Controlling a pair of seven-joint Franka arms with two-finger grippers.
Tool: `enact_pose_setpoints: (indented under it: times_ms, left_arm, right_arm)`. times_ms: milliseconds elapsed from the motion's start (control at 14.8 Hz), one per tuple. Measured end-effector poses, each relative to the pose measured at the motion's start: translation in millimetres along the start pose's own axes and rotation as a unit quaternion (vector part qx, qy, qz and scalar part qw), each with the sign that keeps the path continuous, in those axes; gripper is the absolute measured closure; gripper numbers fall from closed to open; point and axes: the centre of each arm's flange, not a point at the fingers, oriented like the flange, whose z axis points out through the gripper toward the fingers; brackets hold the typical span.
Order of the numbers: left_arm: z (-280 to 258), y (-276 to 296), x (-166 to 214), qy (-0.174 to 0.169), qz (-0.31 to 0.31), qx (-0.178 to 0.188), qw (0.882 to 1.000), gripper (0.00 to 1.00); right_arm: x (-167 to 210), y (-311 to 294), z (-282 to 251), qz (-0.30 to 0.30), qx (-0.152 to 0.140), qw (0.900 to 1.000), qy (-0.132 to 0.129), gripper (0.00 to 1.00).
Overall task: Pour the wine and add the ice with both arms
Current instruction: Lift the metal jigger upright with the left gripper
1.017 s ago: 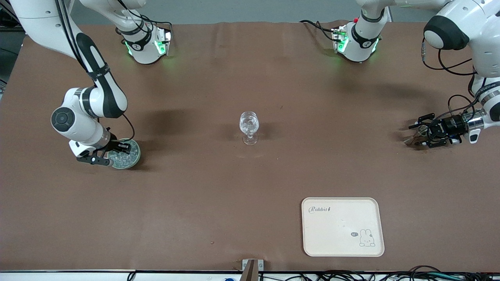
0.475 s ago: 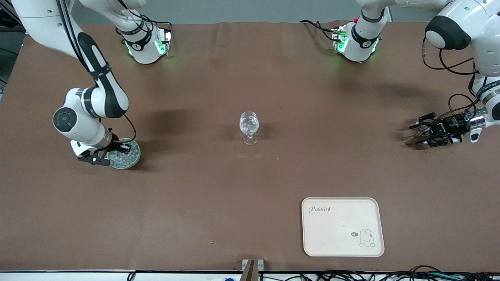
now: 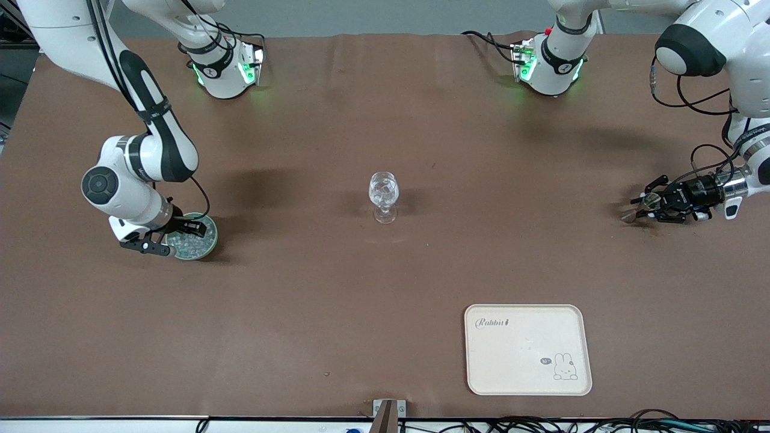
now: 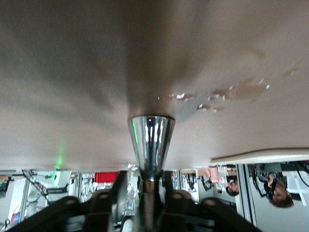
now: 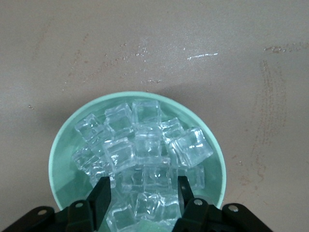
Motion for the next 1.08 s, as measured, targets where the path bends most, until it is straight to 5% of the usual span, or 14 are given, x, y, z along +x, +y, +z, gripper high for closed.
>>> enact_pose_setpoints:
  times_ms: [68, 407, 610, 1085]
  left_arm:
    - [-0.8, -1.4, -1.2, -0.009, -0.001, 0.000, 1.000, 0.79]
    - [-3.7, 7.7, -22.9, -0.040, -0.006, 0.006, 0.999, 0.79]
    - [2.8, 35.8, -69.9, -0.044, -0.019, 0.020, 0.999, 0.79]
    - [64.6, 89.4, -191.5, -0.075, 0.010, 0.063, 0.995, 0.79]
  right_arm:
    - [-0.3, 0.1, 0.3, 0.000, 0.000, 1.000, 0.000, 0.35]
    - [-1.3, 1.2, 1.9, 0.000, -0.001, 1.000, -0.002, 0.43]
    - [-0.5, 0.5, 1.8, -0.001, -0.001, 1.000, 0.002, 0.73]
    - [2.9, 4.9, -1.3, 0.003, -0.003, 1.000, -0.008, 0.80]
